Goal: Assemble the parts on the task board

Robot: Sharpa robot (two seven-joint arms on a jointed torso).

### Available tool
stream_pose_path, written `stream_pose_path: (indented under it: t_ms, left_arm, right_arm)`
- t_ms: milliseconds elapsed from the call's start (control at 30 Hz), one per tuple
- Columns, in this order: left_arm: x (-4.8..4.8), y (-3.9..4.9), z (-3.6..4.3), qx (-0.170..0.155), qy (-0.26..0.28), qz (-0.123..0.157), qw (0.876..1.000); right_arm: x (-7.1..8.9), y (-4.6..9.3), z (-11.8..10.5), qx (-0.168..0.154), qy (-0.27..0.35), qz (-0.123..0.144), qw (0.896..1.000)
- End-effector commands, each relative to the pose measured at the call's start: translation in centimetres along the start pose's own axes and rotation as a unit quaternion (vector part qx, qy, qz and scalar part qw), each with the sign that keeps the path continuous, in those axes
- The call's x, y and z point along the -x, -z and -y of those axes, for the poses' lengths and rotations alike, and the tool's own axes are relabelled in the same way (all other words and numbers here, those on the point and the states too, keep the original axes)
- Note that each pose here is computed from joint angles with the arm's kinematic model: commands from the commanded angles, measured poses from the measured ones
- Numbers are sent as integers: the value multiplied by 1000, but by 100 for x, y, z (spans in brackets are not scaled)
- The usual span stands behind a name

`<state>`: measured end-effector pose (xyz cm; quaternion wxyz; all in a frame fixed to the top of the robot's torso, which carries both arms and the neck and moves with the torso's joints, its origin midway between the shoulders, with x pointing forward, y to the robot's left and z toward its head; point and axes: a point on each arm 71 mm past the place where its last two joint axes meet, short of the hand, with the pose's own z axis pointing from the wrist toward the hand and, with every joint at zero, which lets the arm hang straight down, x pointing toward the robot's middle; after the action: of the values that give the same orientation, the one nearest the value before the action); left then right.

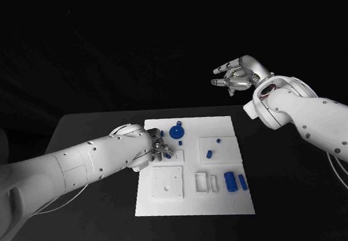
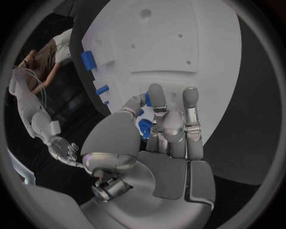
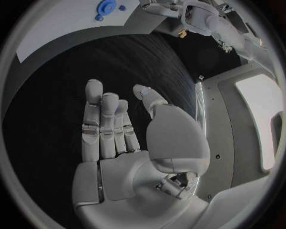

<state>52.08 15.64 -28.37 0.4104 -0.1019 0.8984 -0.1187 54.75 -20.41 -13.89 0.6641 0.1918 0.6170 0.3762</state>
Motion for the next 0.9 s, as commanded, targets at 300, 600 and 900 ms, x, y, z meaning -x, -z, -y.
stream_pose_path:
  t_ms: [300,600,900]
  left_arm:
    - [-123,-13,22,5,-38,-22,999]
    - [-109,-22,34,3,-35,-11,999]
    - [-90,-32,21,5,-35,-4,999]
  right_arm:
    - [-29,3,-2,2,3,-8,1000]
    - [-30,4,3,1,2,-9,1000]
    - [-30,4,6,0,0,-9,1000]
